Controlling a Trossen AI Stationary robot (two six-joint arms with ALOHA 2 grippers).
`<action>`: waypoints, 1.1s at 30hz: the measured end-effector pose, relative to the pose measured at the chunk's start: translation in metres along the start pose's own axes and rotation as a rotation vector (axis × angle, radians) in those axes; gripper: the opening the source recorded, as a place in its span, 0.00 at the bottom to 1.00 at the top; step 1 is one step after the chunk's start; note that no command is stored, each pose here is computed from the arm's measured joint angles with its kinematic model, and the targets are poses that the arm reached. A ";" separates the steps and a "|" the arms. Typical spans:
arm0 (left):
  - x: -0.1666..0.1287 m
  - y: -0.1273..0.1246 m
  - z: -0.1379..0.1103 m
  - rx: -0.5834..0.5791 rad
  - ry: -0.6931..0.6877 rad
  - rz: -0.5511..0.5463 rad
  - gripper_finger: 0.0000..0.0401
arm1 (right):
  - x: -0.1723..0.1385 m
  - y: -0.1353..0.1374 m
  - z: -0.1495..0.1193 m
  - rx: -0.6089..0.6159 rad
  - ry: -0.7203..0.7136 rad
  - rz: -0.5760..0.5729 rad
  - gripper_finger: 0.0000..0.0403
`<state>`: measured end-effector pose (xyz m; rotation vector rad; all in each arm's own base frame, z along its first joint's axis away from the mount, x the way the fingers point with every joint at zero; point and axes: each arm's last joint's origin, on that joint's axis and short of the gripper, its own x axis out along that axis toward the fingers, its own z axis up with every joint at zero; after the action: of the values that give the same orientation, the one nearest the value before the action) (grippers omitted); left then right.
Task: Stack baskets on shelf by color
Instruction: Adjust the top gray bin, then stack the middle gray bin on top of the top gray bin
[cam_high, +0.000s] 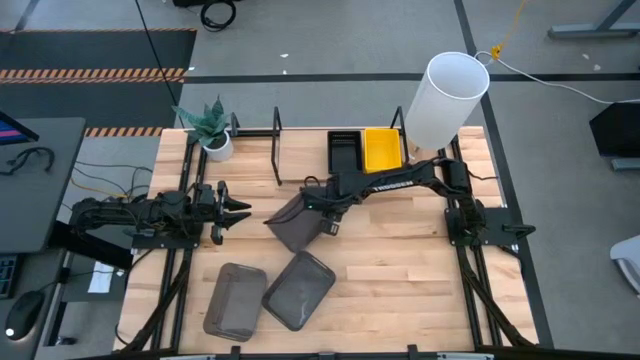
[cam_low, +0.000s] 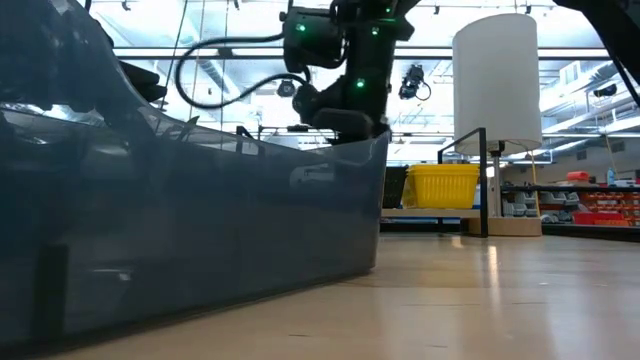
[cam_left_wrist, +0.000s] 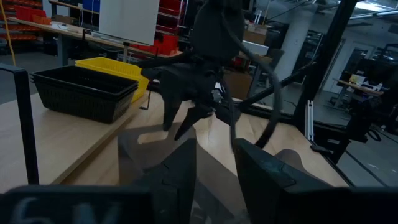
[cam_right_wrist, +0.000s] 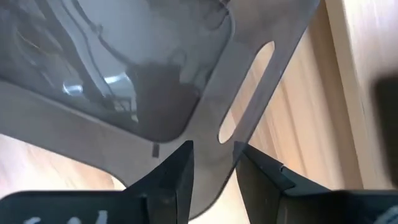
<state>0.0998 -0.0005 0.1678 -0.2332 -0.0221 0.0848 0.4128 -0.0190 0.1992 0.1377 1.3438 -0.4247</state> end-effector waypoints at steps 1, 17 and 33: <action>0.000 0.000 0.000 0.000 0.000 0.000 0.29 | -0.002 -0.001 -0.002 0.007 0.030 -0.010 0.30; 0.000 0.000 0.000 0.000 0.000 0.000 0.29 | -0.057 -0.006 -0.014 -0.012 0.263 -0.077 0.30; 0.000 0.000 0.000 0.000 0.000 0.000 0.29 | -0.118 0.117 0.011 -0.449 -0.508 0.327 0.32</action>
<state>0.0998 -0.0005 0.1678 -0.2330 -0.0220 0.0852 0.4478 0.1098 0.2981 -0.1188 0.8639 0.1233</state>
